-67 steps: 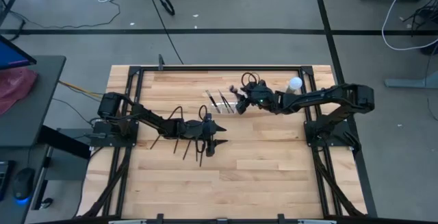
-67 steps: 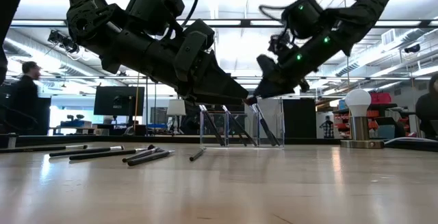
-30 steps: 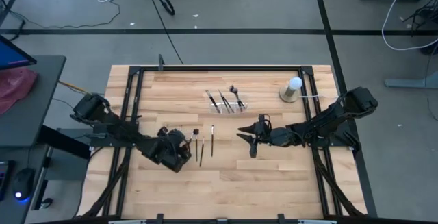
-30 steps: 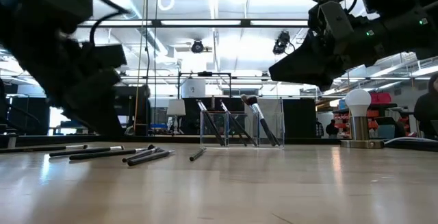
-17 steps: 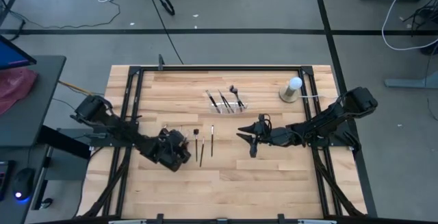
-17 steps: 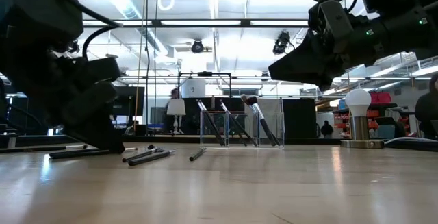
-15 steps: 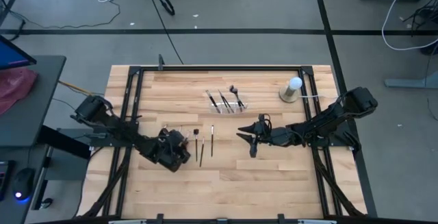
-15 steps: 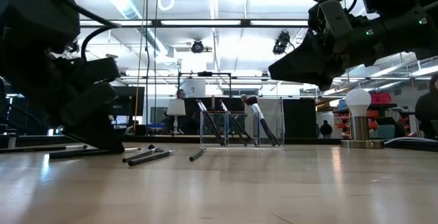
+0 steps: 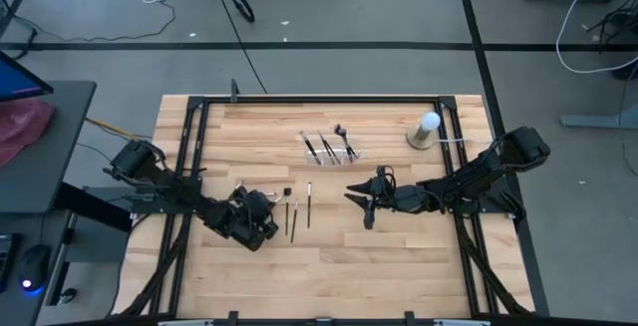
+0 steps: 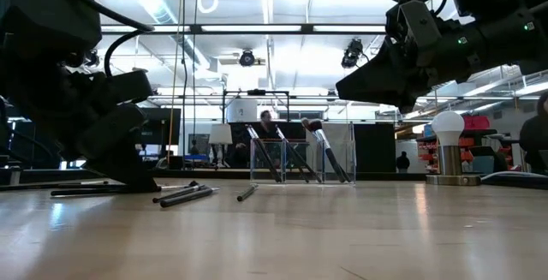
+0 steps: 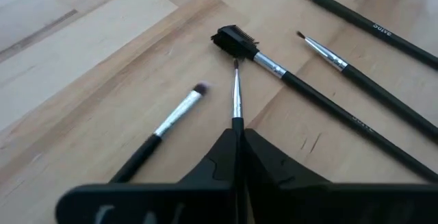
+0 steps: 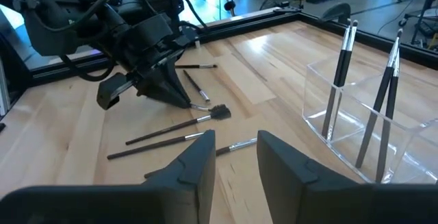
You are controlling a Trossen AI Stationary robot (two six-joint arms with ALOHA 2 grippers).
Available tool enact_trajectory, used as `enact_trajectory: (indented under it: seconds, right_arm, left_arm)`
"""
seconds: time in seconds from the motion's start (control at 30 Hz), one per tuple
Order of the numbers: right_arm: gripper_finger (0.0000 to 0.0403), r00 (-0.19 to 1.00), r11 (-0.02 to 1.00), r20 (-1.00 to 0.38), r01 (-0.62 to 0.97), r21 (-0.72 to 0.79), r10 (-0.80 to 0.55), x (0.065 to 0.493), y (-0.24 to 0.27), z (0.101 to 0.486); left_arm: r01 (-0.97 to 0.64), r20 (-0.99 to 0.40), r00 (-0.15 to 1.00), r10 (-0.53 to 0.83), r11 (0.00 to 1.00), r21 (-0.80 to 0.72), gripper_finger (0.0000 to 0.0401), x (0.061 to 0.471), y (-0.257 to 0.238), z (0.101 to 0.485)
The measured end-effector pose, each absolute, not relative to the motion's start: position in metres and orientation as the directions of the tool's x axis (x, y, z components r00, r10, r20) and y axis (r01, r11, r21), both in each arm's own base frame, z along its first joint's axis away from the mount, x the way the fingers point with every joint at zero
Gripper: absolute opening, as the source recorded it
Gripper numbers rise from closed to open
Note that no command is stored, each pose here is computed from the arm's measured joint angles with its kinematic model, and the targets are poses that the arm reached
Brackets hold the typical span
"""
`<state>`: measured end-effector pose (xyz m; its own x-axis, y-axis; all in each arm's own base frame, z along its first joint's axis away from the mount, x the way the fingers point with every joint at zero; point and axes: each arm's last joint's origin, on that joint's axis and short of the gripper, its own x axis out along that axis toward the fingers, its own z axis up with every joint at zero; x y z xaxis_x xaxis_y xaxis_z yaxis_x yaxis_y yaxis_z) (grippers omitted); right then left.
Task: Put items in baskets/containers
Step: Put the black liner brush into the transparent organizer, then put the black eyeshadow brush into the transparent organizer
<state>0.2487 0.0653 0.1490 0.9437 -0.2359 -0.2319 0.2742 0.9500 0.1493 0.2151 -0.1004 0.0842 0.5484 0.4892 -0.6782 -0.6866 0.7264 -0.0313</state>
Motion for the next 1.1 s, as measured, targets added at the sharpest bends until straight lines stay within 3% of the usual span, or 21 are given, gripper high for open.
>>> enact_trajectory:
  seconds: [0.63, 0.83, 0.97, 1.1]
  right_arm:
    - [0.0112, 0.94, 0.946, -0.245, 0.281, 0.164, -0.237, 0.249, 0.065, 0.147]
    - [0.0126, 0.93, 0.937, -0.272, 0.302, 0.178, -0.248, 0.251, 0.063, 0.138]
    - [0.0133, 0.92, 0.928, -0.288, 0.325, 0.184, -0.265, 0.253, 0.059, 0.133]
    - [0.0136, 0.916, 0.923, -0.295, 0.336, 0.188, -0.273, 0.254, 0.058, 0.128]
  left_arm:
    - [-0.561, -0.593, 0.697, 0.403, 0.821, -0.103, 0.0006, 0.222, -0.103, 0.145]
    - [-0.521, -0.637, 0.702, 0.318, 0.839, -0.155, 0.0013, 0.223, -0.103, 0.148]
    - [-0.518, -0.665, 0.687, 0.294, 0.839, -0.164, 0.0045, 0.223, -0.105, 0.143]
    - [-0.505, -0.692, 0.661, 0.291, 0.855, -0.123, 0.0116, 0.224, -0.106, 0.134]
